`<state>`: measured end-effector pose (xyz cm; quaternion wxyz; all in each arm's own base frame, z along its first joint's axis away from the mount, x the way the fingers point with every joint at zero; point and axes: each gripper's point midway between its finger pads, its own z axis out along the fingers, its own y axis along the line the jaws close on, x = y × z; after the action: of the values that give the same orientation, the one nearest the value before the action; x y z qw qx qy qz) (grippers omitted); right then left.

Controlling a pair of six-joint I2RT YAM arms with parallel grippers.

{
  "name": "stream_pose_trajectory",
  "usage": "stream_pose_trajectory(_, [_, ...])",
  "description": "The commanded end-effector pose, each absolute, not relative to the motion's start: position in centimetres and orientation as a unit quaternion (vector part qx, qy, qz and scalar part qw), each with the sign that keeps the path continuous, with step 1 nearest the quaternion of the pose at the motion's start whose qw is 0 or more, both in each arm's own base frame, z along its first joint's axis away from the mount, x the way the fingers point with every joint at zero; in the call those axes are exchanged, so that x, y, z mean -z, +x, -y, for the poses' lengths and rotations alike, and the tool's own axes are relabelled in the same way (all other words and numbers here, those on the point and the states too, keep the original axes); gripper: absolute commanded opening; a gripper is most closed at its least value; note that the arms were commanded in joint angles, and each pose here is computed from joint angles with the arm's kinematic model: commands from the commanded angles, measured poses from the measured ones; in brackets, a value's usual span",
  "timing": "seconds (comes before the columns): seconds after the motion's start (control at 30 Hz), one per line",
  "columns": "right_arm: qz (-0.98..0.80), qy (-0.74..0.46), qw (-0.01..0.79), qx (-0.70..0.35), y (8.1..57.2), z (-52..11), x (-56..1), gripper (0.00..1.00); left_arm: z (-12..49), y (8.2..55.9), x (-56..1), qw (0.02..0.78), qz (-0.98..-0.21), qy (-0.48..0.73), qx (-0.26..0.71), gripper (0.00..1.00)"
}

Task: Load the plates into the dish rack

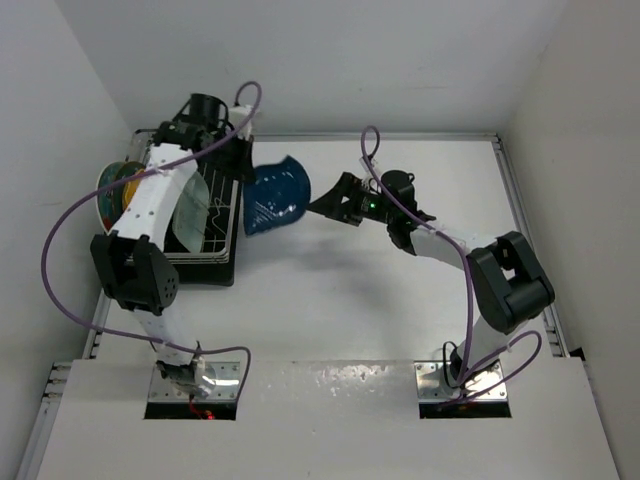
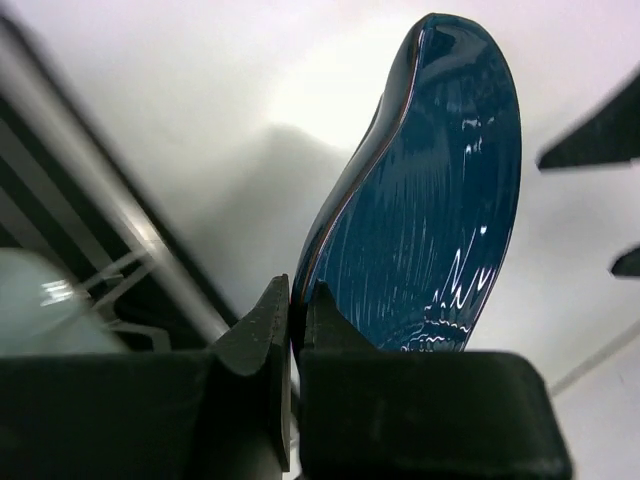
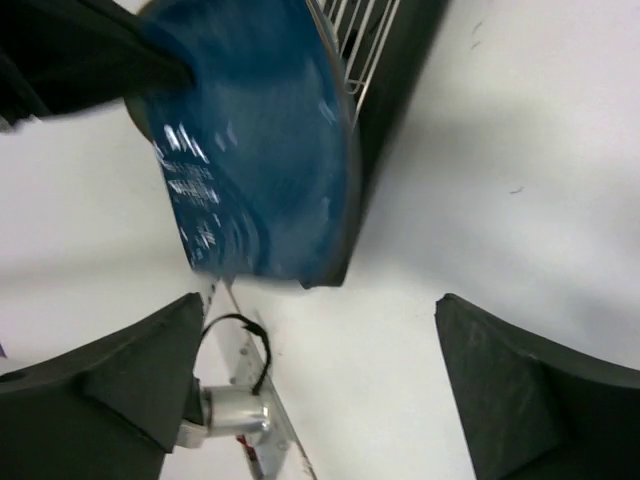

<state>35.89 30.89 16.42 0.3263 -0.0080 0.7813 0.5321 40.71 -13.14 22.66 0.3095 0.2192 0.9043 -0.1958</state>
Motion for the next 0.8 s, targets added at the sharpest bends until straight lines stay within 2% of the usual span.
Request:
stream_pose_trajectory(0.0, [-0.752, -0.029, 0.356, -0.554, 36.2, -31.8, -20.0, 1.0, 9.6, 41.4, -34.6, 0.464, -0.854, 0.173, 0.157, 0.0])
stream_pose_trajectory(0.1, [-0.758, -0.023, 0.357, -0.546, 36.3, -31.4, -19.7, 1.0, 6.0, 41.3, -38.3, 0.514, -0.843, 0.133, 0.089, 0.0])
stream_pose_trajectory(0.17, [-0.765, -0.018, 0.358, -0.535, 36.1, -31.1, -19.3, 1.0, 2.4, 41.1, -40.0, 0.536, -0.841, 0.075, 0.003, 0.0])
stream_pose_trajectory(0.23, [-0.778, -0.008, 0.357, -0.517, 36.2, -30.6, -18.5, 1.0, -2.2, 40.3, -40.5, 0.533, -0.839, -0.002, -0.107, 0.0])
stream_pose_trajectory(0.33, [-0.786, -0.01, 0.366, -0.498, 36.0, -30.1, -18.1, 1.0, -6.0, 38.3, -40.4, 0.516, -0.825, -0.072, -0.217, 0.0])
stream_pose_trajectory(0.57, [-0.807, -0.005, 0.362, -0.467, 35.6, -29.4, -16.8, 1.0, -6.9, 36.4, -37.4, 0.492, -0.813, -0.125, -0.284, 0.0])
stream_pose_trajectory(0.77, [-0.813, 0.0, 0.364, -0.454, 35.3, -28.9, -16.3, 1.0, -5.9, 36.1, -35.0, 0.484, -0.807, -0.119, -0.317, 0.0])
